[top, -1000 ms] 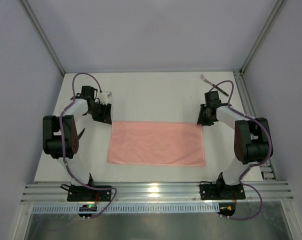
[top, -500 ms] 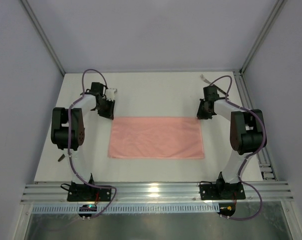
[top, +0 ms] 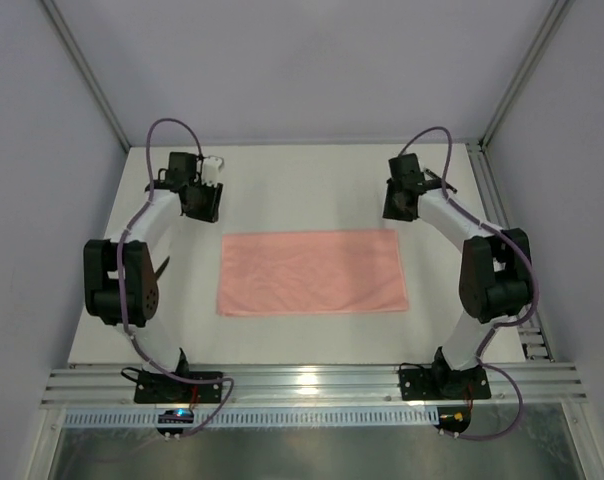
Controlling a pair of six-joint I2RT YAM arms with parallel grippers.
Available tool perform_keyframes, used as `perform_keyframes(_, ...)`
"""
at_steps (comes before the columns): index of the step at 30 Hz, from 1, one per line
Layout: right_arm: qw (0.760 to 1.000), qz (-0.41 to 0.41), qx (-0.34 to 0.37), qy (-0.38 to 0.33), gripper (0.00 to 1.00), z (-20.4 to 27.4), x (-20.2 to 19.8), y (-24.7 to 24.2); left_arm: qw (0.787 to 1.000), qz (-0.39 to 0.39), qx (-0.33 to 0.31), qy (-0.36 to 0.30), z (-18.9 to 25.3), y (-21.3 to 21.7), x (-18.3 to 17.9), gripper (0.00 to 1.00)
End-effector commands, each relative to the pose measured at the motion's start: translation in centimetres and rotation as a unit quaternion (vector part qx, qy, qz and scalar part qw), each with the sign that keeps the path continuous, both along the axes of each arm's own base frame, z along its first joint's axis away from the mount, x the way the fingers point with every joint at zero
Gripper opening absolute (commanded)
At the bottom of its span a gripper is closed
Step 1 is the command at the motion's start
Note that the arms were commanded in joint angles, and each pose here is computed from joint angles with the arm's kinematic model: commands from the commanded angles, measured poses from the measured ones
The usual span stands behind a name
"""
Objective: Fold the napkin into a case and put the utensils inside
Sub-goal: Move the rectangle-folded napkin to the center of the board, then smooth out the rectangle-folded napkin at the center of the board.
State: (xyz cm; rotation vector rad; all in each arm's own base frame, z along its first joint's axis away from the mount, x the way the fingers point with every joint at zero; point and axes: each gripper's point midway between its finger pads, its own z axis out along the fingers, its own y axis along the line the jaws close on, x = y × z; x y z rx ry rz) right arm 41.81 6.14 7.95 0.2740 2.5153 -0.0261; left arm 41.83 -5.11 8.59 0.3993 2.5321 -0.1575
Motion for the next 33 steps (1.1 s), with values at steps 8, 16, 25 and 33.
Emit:
perform_keyframes(8, 0.944, 0.225, 0.229, -0.072, 0.04, 3.2, -0.3, 25.5, 0.996, -0.09, -0.013, 0.01, -2.1, -6.9, -1.1, 0.13)
perform_keyframes(16, 0.945, 0.184, 0.27, -0.029, 0.04, -1.2, 1.5, 28.9, 0.996, -0.076, 0.011, 0.046, -6.0, -6.4, 0.3, 0.14)
perform_keyframes(25, 0.959, 0.074, 0.272, 0.018, 0.04, -5.3, 2.4, 24.4, 0.995, -0.067, 0.037, 0.07, -8.2, -5.4, 0.0, 0.13)
perform_keyframes(33, 0.968, -0.005, 0.25, 0.008, 0.04, -5.5, 2.7, 17.3, 0.994, -0.068, 0.047, 0.074, -9.0, -5.1, -0.1, 0.13)
